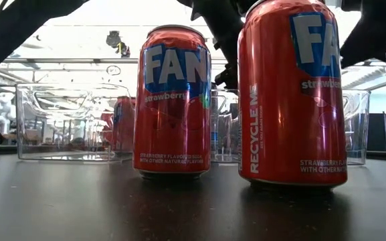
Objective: Sort soda cans
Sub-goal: Put the blue-white soda can into the middle right transparent bin
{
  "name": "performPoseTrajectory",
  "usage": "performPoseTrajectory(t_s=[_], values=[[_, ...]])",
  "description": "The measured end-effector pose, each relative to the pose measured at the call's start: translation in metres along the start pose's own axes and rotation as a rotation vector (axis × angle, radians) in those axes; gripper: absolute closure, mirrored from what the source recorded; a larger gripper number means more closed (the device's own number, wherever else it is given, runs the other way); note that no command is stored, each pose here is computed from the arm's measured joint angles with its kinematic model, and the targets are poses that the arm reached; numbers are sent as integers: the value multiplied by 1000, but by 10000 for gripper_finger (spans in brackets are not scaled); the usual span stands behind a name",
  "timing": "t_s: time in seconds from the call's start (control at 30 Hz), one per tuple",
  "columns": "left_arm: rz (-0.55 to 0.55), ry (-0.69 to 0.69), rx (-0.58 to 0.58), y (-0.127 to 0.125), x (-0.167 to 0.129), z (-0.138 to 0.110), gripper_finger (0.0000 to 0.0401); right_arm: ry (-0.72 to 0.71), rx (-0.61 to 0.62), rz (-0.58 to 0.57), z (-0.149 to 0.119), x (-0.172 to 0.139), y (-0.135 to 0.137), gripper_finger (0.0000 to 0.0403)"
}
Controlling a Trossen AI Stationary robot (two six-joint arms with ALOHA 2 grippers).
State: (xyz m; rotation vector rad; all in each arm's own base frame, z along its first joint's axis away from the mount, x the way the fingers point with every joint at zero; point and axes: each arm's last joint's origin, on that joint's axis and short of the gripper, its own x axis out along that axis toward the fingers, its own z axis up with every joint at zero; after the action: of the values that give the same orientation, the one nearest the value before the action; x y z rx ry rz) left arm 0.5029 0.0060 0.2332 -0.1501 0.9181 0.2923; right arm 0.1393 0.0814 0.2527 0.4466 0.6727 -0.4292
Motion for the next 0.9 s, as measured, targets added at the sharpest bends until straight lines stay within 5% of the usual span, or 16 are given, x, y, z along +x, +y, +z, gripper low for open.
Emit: performPoseTrajectory(t_s=[0.3, 0.43, 0.6, 0.9], values=[[0, 0, -1, 0, 0, 0, 72, -47, -43, 107, 16, -4, -57, 277], [1, 0, -37, 0, 0, 0, 72, -50, -154, 197, 22, 8, -61, 292], [1, -1, -52, 0, 0, 0, 72, -101, -291, 178, 29, 13, -60, 306], [-1, -6, -52, -1, 0, 0, 72, -98, -247, 188, 29, 14, -59, 309]])
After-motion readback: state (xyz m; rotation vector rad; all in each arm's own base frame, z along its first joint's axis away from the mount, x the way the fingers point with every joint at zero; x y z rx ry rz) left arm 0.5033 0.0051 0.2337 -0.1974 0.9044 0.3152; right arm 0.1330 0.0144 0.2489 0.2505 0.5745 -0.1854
